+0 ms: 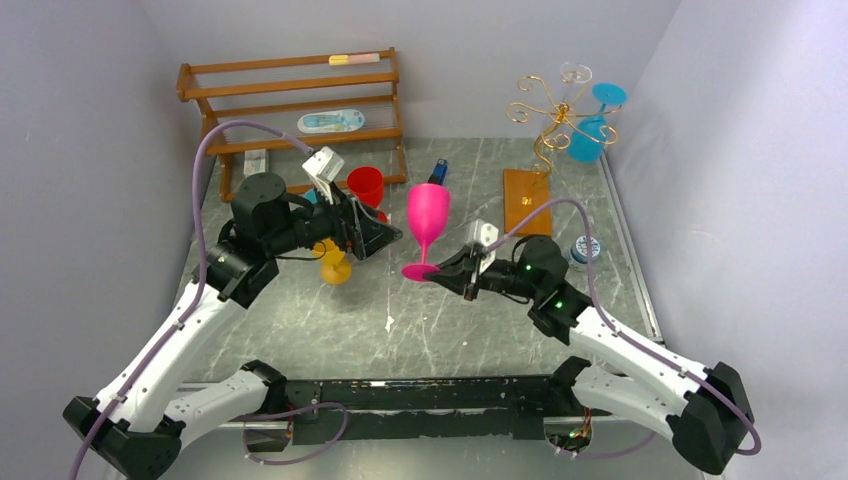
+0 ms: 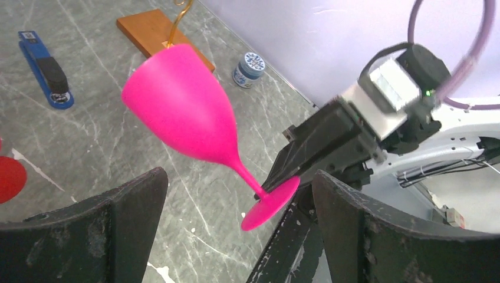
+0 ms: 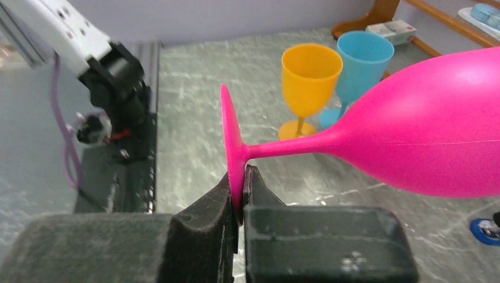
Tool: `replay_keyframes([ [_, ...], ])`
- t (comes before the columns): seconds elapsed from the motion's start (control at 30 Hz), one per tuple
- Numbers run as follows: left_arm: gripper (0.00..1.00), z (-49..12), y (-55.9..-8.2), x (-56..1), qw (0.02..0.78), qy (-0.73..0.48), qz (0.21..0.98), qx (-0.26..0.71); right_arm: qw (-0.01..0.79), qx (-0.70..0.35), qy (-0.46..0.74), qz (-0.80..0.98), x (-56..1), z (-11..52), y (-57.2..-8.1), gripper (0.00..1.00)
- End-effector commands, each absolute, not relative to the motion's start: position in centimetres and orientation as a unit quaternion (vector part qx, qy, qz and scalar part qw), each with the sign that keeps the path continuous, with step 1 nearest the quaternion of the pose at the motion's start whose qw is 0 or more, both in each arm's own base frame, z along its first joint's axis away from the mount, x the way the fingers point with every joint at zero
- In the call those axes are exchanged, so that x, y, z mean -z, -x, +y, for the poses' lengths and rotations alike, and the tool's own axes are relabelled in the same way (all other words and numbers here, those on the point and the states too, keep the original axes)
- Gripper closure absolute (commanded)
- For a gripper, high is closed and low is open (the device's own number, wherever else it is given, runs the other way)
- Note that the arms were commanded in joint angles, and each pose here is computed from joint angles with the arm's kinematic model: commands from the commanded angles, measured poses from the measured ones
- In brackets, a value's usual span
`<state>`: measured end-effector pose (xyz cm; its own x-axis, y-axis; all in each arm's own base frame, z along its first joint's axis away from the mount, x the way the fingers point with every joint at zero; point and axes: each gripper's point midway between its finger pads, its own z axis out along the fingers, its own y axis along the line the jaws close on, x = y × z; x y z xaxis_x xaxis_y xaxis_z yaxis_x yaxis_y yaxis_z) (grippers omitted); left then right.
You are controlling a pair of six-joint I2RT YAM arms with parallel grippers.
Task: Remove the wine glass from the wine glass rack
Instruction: Place the wine glass at the center of the board.
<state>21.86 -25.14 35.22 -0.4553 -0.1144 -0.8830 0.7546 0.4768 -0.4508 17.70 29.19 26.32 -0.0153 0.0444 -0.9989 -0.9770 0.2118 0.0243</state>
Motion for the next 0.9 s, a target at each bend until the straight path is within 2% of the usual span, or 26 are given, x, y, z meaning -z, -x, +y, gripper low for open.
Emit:
replay_keyframes([
  [0.0,0.03,-24.6,-22.5,-36.1,0.494,-0.213,0.718,0.442,0.575,-0.343,0.539,0.511,-22.2,29.0,-17.4,1.00],
  [0.23,0.04,-24.4,-22.6,-36.5,0.501,-0.217,0.716,0.435,0.579,-0.183,0.638,0.473,-18.0,30.2,-16.0,1.00],
  [0.43,0.05,-25.2,-21.7,-36.4,0.482,-0.258,0.708,0.447,0.610,-0.077,0.665,0.424,-17.8,30.2,-16.1,1.00],
  [0.53,0.09,-25.9,-20.5,-36.5,0.458,-0.300,0.695,0.466,0.611,-0.056,0.679,0.403,-17.5,30.3,-15.9,1.00],
  [0.7,0.08,-27.3,-17.9,-35.8,0.386,-0.379,0.666,0.514,0.596,-0.044,0.708,0.377,-16.8,30.6,-15.6,1.00],
  [0.87,0.09,-27.3,-17.4,-33.6,0.348,-0.406,0.689,0.490,0.577,-0.062,0.737,0.347,-15.9,31.9,-14.2,1.00],
])
